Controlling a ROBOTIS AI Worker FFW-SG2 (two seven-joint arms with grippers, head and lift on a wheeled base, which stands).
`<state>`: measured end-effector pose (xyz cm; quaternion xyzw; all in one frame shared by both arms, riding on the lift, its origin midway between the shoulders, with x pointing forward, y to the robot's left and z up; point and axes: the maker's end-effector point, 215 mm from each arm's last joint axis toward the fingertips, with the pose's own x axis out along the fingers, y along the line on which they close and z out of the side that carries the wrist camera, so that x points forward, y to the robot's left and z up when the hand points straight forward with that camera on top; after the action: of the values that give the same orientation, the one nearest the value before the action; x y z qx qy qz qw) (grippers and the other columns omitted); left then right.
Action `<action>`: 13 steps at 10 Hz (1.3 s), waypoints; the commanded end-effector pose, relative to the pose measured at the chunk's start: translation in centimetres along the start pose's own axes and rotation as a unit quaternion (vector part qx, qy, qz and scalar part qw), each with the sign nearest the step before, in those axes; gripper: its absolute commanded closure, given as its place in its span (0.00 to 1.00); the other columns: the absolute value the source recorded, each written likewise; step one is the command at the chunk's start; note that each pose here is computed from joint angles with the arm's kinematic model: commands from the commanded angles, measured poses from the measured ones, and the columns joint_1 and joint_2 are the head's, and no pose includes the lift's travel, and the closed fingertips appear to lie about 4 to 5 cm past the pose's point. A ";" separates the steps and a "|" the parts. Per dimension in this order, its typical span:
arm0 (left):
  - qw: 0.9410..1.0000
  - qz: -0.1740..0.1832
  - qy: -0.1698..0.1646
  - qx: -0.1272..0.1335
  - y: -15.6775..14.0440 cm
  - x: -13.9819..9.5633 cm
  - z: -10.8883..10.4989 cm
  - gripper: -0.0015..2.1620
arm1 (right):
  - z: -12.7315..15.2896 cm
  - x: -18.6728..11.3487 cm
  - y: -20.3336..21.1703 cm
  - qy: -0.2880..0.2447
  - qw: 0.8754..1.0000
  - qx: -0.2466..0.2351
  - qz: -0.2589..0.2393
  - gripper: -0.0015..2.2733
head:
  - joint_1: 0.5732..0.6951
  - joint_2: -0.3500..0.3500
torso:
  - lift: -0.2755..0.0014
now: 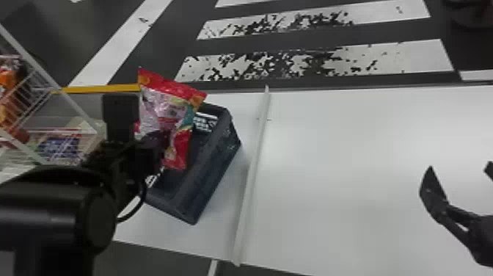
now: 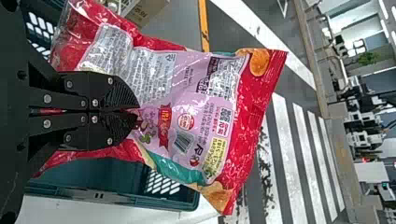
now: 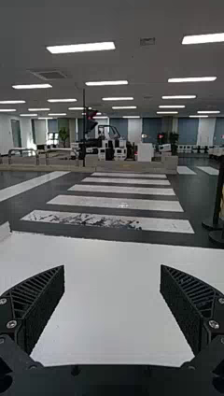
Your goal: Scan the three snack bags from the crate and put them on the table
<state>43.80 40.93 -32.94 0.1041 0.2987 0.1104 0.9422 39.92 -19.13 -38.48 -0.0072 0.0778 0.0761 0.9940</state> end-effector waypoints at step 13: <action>0.906 -0.413 -0.024 -0.093 -24.4 -8.6 2.4 0.89 | 4.1 1.0 -5.0 -0.034 0.997 0.009 -0.063 0.06 | 1.00 0.48 | 0.66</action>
<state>42.21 17.08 -30.87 -0.1130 0.2622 -0.2502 0.9251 42.02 -23.35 -35.09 -0.0020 0.0498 0.0192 0.9986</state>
